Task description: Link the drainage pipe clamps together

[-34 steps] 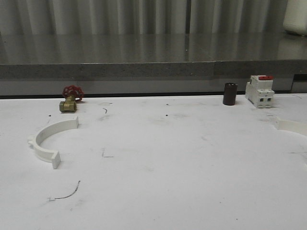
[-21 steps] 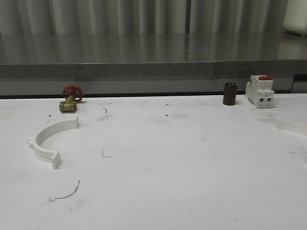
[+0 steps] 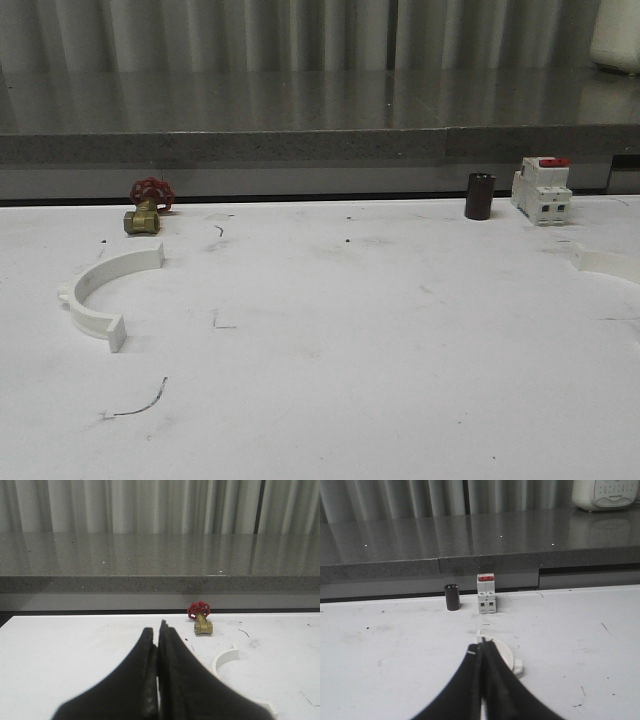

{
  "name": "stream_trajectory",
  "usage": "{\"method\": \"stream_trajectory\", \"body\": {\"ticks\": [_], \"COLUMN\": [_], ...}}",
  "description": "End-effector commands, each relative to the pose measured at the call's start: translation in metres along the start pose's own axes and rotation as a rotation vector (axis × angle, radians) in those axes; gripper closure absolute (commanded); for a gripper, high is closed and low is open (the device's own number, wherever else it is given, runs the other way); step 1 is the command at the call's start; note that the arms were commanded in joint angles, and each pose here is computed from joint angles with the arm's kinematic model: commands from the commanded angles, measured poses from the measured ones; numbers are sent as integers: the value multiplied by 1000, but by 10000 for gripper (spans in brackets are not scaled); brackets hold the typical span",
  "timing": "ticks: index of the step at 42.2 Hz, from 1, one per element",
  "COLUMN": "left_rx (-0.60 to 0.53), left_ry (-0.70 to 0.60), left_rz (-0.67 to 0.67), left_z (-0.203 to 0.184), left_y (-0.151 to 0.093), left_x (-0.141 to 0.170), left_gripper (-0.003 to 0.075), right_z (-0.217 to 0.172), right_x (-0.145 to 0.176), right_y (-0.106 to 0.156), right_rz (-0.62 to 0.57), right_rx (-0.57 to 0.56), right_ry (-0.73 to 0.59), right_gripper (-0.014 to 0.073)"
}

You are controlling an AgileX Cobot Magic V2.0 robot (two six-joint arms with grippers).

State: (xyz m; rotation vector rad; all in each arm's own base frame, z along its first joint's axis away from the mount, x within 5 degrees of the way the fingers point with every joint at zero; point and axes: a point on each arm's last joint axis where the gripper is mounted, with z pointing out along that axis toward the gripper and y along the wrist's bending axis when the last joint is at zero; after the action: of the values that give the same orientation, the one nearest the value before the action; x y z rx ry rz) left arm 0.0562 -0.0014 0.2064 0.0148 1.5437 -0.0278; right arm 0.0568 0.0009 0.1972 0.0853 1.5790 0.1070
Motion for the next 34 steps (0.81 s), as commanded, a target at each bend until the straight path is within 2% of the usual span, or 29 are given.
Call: {"method": "stream_trajectory", "body": {"ticks": [1,4,9,18,24,27,34], "left_rx": [15,17,19,14,7,2,-6], "left_ry": [-101,-142,-234,-340,-280,-210,-31], "left_rz": [3,2,2,1,0,-1,-1], "left_z": [0,-1,-5,-23,-26,-23,-2], "left_y": [-1,-1,-1,-1,-1,-1,-1], "left_x": [-3,-8,-32,-103,-147,-166,-181], "left_gripper": [741,741,741,741,741,741,741], "right_z": [-2,-3,-8,-30,-36,-36,-18], "right_x": [-11,-15,-40,-100,-133,-149,-166], "right_y": [1,1,4,12,16,18,20], "right_rz": [-10,-10,-11,-16,-40,-40,-40], "right_rx": [-4,-6,-13,-23,-12,-9,4], "right_ry": [-110,-134,-178,-230,-194,-163,-34], "right_gripper": [662,662,662,662,662,662,662]}}
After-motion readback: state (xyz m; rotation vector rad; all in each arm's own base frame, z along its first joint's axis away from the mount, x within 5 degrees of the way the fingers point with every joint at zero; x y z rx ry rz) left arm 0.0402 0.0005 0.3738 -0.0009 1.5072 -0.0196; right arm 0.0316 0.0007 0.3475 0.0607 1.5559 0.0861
